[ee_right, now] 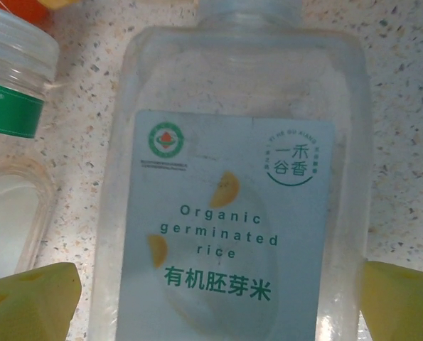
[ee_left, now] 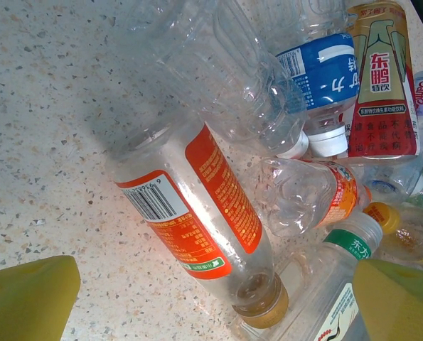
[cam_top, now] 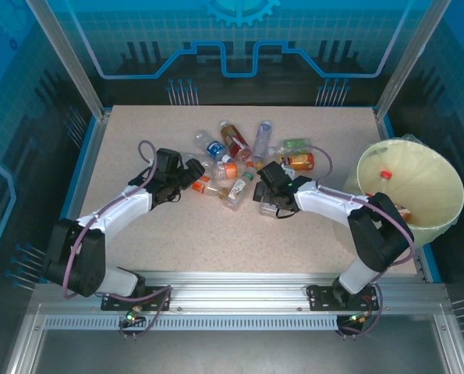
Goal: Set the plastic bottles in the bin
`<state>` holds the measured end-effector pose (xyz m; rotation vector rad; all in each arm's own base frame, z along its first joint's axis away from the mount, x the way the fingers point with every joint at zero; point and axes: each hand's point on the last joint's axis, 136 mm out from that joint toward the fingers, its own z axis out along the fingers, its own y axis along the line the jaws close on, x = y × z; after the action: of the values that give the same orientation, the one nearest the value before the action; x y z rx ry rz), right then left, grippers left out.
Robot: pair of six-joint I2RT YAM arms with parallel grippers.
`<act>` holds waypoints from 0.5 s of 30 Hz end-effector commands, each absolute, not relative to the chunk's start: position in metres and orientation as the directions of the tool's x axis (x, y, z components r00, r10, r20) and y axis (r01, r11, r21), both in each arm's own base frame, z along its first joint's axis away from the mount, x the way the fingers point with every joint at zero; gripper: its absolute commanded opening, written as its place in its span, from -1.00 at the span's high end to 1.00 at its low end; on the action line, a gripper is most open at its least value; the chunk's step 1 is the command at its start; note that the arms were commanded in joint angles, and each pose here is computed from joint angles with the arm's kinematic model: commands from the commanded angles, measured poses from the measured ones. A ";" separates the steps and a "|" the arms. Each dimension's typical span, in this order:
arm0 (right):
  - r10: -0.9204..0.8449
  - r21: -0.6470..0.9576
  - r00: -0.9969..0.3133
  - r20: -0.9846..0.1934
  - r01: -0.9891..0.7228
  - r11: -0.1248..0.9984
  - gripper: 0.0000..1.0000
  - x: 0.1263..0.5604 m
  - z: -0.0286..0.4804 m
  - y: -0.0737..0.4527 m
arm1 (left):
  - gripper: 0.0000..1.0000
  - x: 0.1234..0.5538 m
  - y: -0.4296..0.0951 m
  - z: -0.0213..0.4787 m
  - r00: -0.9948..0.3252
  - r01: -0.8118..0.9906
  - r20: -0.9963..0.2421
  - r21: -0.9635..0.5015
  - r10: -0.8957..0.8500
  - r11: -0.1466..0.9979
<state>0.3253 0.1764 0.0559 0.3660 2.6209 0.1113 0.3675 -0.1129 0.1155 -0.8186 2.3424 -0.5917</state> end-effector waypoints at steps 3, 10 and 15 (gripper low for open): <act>0.257 0.056 -0.871 -0.418 0.258 0.965 -0.99 0.319 0.043 0.173 | -0.98 0.362 -0.106 0.105 -0.660 -0.423 -0.380 -0.526 -0.648 0.738; 0.249 0.039 -0.876 -0.414 0.256 0.966 -1.00 0.314 0.041 0.171 | -0.98 0.363 -0.108 0.107 -0.662 -0.413 -0.381 -0.532 -0.645 0.739; 0.195 0.002 -0.875 -0.444 0.217 0.976 -0.79 0.314 0.048 0.170 | -0.98 0.363 -0.111 0.111 -0.668 -0.399 -0.377 -0.547 -0.642 0.736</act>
<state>0.3147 0.1714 0.0372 0.3369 2.6925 -0.0163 0.3674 -0.1131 0.1155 -0.7960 2.3483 -0.5850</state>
